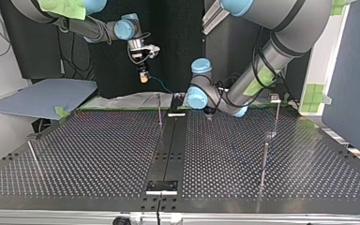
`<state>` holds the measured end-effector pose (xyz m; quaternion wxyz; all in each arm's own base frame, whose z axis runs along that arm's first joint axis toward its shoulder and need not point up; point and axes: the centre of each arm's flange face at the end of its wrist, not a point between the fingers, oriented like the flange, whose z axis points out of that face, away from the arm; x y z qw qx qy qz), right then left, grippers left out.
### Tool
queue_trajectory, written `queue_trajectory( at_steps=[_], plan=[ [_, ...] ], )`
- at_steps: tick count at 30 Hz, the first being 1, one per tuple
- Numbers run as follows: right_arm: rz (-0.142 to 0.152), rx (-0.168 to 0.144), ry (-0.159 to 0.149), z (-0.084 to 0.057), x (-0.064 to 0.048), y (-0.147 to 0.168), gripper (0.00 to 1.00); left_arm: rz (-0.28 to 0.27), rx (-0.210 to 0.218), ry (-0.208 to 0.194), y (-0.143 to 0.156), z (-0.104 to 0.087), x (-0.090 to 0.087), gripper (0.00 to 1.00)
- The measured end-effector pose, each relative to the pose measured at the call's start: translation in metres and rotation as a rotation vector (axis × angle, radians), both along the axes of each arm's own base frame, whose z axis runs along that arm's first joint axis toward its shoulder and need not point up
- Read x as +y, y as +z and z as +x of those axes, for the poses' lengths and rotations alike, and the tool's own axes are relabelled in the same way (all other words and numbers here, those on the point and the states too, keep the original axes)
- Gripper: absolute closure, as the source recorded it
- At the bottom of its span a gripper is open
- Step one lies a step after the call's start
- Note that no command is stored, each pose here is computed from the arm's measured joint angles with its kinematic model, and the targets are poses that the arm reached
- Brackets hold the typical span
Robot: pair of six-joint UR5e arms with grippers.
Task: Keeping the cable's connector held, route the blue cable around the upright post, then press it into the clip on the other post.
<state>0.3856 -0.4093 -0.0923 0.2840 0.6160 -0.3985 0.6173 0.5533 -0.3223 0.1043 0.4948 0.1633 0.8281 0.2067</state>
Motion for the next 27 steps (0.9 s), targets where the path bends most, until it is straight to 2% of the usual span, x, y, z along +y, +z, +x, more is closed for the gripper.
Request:
queue_trajectory(
  at_steps=[5,10,14,19,27],
  plan=[
    [-0.001,-0.001,0.006,0.001,0.000,0.000,1.00,-0.029,-0.023,-0.015,-0.004,-0.002,-0.011,0.00],
    [-0.003,-0.003,0.020,0.003,0.001,0.000,1.00,-0.037,-0.001,-0.037,-0.027,-0.007,-0.019,0.00],
    [-0.005,-0.006,0.038,0.005,0.002,0.001,1.00,-0.078,0.007,-0.066,-0.047,-0.010,-0.029,0.00],
    [-0.007,-0.007,0.057,0.007,0.004,0.001,1.00,-0.116,0.011,-0.088,-0.054,-0.013,-0.036,0.00],
    [-0.004,-0.006,0.064,0.008,0.005,0.001,1.00,-0.147,0.070,-0.134,-0.074,-0.022,-0.044,0.00]
  ],
)
